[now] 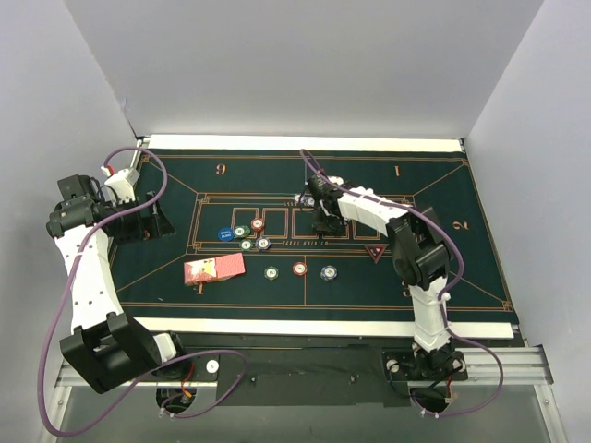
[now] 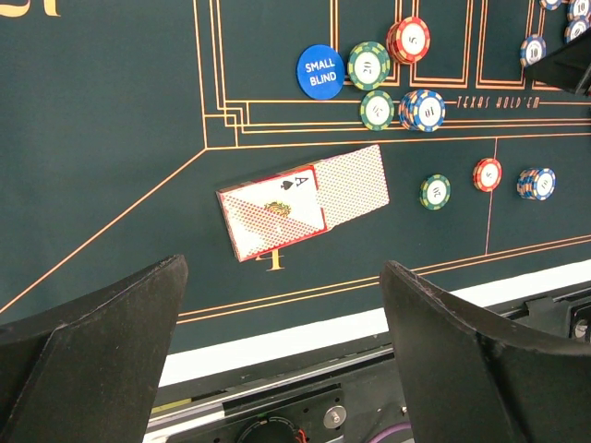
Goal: Distribute texas hold em gaming equipment
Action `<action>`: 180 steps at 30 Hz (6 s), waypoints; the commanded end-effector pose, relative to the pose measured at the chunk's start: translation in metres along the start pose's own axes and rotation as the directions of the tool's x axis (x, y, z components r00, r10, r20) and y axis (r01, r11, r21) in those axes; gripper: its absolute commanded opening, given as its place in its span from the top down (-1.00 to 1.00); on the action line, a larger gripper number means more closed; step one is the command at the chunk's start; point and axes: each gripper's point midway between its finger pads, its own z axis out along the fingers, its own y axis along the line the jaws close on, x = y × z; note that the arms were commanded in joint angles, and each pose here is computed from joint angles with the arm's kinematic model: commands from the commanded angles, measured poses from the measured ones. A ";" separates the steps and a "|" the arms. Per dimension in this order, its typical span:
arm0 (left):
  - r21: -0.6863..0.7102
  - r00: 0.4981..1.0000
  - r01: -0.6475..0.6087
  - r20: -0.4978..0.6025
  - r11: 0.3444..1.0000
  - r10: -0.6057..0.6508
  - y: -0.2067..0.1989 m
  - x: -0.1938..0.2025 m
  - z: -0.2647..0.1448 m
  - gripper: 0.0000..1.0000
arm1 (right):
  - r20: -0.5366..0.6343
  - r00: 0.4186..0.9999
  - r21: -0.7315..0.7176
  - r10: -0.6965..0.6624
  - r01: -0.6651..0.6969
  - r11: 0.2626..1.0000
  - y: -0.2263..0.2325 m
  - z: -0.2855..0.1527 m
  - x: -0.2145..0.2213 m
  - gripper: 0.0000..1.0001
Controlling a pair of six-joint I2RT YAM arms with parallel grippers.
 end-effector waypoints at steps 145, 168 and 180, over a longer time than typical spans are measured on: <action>0.522 0.103 -0.846 -0.045 0.111 0.994 -0.003 0.131 0.148 -0.95 | 0.182 0.965 -0.222 0.189 -0.147 0.964 -0.043 -0.161 0.017 -0.57; 0.492 0.138 -0.864 0.024 0.108 0.990 -0.024 0.130 0.127 -0.94 | 0.181 0.967 -0.238 0.180 -0.135 0.962 -0.040 -0.164 0.026 -0.54; 0.531 0.120 -0.844 0.053 0.074 0.991 -0.022 0.123 0.153 -0.95 | 0.165 0.971 -0.224 0.172 -0.133 0.965 -0.039 -0.154 0.030 -0.52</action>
